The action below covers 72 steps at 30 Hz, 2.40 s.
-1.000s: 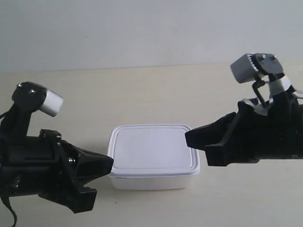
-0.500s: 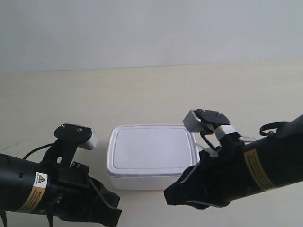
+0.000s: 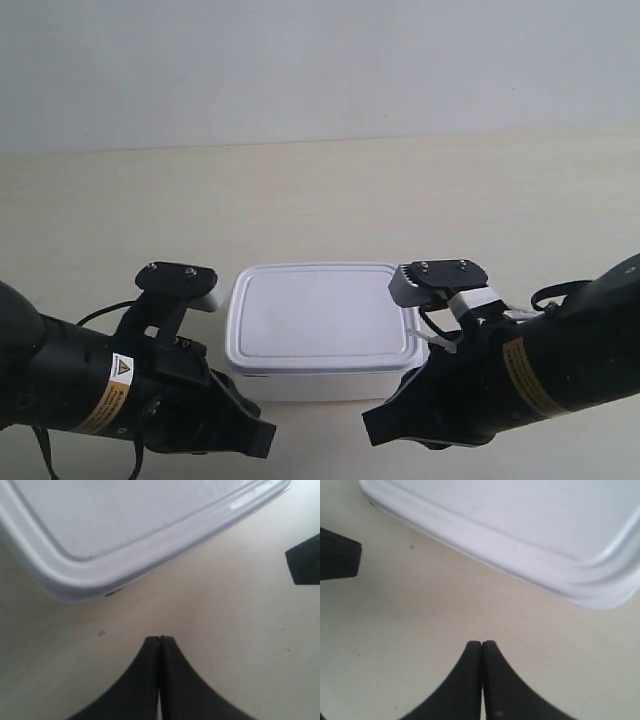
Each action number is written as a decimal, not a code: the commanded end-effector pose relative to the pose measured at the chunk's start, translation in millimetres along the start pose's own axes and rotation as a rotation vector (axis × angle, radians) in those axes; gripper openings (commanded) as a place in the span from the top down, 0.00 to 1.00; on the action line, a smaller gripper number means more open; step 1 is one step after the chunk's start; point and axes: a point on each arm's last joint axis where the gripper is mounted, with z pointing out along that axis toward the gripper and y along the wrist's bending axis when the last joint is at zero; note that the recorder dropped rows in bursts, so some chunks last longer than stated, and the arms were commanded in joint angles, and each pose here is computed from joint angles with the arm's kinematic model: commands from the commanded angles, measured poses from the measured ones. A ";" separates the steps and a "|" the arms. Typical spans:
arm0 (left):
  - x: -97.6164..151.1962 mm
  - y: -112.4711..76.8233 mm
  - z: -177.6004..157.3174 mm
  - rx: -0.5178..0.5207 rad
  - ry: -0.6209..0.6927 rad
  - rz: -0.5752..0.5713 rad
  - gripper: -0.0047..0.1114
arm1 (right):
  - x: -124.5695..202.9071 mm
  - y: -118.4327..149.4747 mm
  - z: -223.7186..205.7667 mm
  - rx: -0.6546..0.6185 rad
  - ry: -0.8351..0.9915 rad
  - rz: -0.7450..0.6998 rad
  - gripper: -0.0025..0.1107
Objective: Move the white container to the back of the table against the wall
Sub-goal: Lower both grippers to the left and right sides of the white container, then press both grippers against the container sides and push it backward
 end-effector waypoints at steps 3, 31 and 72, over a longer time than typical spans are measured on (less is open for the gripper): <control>1.0 7.6 10.8 -0.064 0.011 -0.021 0.96 | 2.1 -5.6 0.6 0.058 -0.011 -0.046 0.98; -31.0 16.0 48.0 -0.159 -0.023 -0.020 0.96 | -9.4 -15.8 3.1 0.172 -0.065 -0.037 0.98; -61.2 22.3 63.5 -0.237 -0.088 0.128 0.96 | -50.5 -11.0 32.7 0.097 -0.075 0.011 0.98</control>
